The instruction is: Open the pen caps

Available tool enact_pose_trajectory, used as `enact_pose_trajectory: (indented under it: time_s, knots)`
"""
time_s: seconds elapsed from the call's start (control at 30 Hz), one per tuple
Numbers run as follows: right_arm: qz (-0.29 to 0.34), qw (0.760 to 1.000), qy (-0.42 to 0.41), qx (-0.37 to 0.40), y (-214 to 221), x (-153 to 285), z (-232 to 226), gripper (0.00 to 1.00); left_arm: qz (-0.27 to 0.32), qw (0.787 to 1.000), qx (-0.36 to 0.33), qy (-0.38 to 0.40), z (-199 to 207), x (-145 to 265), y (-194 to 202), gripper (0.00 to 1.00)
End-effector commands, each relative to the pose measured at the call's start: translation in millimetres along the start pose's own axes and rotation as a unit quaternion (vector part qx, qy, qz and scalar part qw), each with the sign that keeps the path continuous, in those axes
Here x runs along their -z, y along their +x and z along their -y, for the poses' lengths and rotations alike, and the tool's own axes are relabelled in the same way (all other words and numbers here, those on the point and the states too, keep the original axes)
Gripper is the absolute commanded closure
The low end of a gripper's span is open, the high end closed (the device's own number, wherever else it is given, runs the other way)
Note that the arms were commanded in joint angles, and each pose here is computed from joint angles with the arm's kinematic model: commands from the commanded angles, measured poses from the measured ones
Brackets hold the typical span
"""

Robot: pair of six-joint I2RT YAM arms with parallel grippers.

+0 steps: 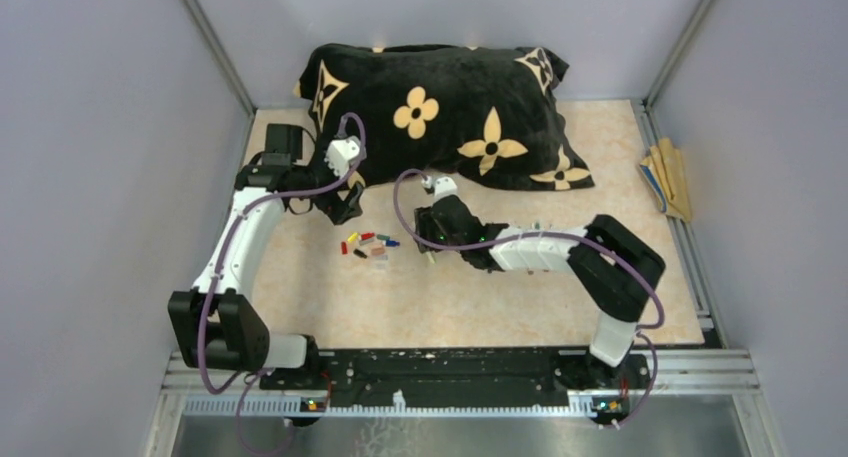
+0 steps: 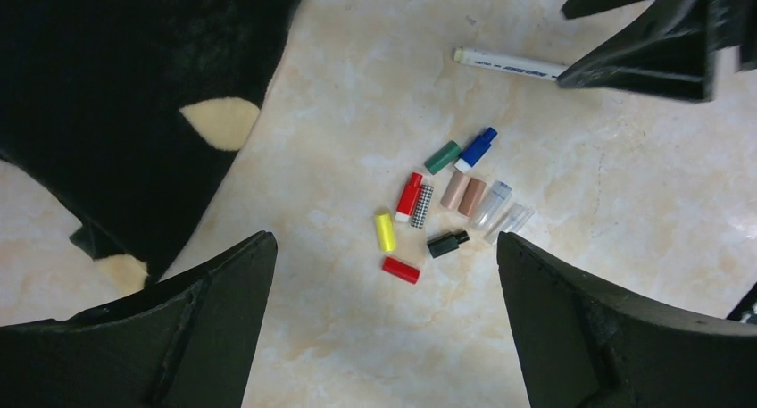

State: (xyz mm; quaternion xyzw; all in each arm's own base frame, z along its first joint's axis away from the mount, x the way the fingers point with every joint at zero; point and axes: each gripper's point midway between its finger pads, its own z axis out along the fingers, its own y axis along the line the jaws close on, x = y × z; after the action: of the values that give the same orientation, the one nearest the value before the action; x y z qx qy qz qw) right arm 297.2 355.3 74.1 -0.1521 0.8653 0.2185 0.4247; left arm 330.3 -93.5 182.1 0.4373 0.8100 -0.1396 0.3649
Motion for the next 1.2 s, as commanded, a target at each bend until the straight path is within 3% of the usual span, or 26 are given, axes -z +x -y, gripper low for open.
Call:
enact_pose_trajectory:
  time_s: [0.0, 0.3, 0.37, 0.5, 0.63, 0.77, 0.9, 1.17]
  knots:
    - [-0.032, 0.999, -0.024, 0.026, 4, -25, -19, 0.49, 0.024, 0.997, 0.066, -0.015, -5, 23, -7, 0.01]
    - [-0.077, 0.994, 0.031, 0.066, 33, -47, 2, 0.64, 0.021, 0.986, 0.16, -0.035, -33, 43, 15, 0.01]
    - [-0.086, 0.993, 0.039, 0.077, 38, -49, 5, 0.72, 0.022, 0.986, 0.162, -0.036, -33, 44, 16, 0.01]
    - [-0.082, 0.993, 0.043, 0.069, 36, -46, 4, 1.0, 0.032, 0.986, 0.163, -0.025, -27, 43, 15, 0.01]
    - [-0.024, 0.999, 0.024, 0.017, -8, -27, -9, 1.0, 0.066, 0.981, 0.175, 0.056, 6, 32, 10, 0.01]
    - [0.092, 0.993, 0.0, -0.067, -74, 17, -21, 1.0, 0.075, 0.97, 0.206, 0.108, 27, 24, 10, 0.01]
    - [0.233, 0.956, -0.015, -0.181, -134, 80, -15, 1.0, 0.092, 0.96, 0.208, 0.161, 52, 21, -4, 0.01]
    - [0.317, 0.91, -0.063, -0.26, -186, 134, -49, 1.0, 0.108, 0.928, 0.189, 0.302, 126, 22, -68, 0.01]
